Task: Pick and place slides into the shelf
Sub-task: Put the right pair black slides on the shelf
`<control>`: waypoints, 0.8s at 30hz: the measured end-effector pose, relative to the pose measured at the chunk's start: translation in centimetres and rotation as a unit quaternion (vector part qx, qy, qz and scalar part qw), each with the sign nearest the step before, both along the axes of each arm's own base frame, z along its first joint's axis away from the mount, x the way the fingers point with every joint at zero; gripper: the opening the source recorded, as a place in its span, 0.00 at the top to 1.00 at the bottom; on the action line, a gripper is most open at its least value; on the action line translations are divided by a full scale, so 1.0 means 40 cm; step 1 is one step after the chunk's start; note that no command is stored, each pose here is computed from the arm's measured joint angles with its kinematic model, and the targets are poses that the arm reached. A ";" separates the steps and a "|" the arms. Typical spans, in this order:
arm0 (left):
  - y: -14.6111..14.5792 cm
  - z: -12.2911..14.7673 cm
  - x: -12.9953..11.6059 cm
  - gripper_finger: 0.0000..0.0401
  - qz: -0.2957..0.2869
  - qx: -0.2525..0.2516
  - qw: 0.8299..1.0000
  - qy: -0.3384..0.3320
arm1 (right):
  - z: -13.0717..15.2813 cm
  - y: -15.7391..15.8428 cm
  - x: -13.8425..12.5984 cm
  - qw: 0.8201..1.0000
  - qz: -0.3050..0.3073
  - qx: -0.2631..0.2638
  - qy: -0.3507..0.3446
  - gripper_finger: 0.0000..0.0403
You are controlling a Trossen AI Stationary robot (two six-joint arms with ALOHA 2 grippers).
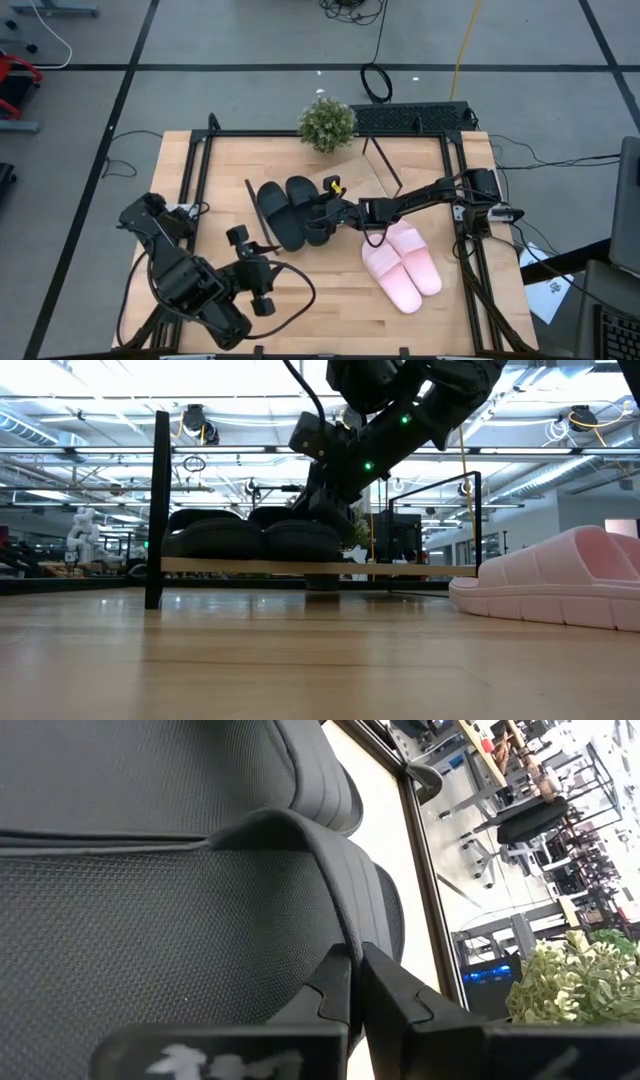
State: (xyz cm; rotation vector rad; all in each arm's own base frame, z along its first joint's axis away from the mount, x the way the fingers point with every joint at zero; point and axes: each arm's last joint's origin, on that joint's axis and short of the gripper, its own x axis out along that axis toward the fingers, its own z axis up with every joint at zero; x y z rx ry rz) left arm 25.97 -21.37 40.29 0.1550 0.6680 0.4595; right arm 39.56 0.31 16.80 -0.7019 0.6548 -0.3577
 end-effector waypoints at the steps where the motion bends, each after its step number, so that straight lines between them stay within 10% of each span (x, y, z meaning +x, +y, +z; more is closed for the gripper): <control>1: 0.001 -0.003 0.002 0.56 0.000 -0.001 1.000 0.003 | 0.000 0.000 0.000 1.000 0.000 0.000 -0.001 1.00; 24: 0.002 -0.005 0.009 0.56 -0.004 -0.010 1.000 0.009 | -0.003 0.000 0.001 1.000 0.020 0.012 0.004 0.85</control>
